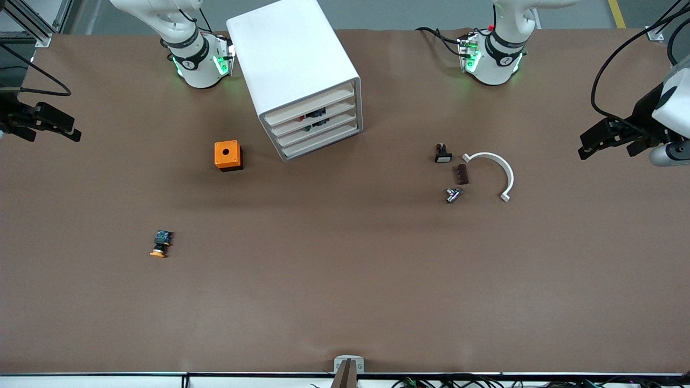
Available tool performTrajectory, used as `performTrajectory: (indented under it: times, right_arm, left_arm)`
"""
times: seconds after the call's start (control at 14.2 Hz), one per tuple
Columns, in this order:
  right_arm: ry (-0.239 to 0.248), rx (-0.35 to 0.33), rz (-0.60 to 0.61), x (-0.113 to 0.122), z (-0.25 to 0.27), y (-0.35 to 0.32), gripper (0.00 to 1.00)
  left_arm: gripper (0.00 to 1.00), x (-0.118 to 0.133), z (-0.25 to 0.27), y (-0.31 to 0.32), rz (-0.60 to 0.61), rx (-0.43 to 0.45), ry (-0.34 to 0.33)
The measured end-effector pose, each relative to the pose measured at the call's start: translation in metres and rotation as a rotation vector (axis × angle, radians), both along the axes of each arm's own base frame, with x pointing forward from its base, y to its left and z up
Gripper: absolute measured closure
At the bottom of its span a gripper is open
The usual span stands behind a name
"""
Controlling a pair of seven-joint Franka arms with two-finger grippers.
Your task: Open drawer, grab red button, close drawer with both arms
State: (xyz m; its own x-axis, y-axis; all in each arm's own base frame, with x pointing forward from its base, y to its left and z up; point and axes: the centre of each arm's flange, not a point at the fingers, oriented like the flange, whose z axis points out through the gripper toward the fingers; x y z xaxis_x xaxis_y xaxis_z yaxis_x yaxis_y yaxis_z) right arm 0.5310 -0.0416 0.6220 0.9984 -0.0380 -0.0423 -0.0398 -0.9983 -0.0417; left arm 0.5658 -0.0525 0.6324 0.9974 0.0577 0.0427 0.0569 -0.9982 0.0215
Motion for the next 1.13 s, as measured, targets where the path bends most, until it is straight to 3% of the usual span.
performTrajectory:
  times: [0.42,0.78,1.13]
  right_arm:
    - [-0.012,-0.015,0.0,0.001,0.001,-0.001,0.0]
    - [-0.012,-0.016,0.0,0.001,0.001,-0.002,0.0]
    - [-0.012,-0.015,0.012,0.001,0.0,-0.002,0.0]
  left_arm:
    - [0.0,0.003,-0.006,0.005,0.009,0.001,0.016]
    - [0.0,0.021,-0.053,0.022,0.04,0.006,0.123]
    - [0.0,0.054,-0.161,0.008,0.018,0.015,0.298]
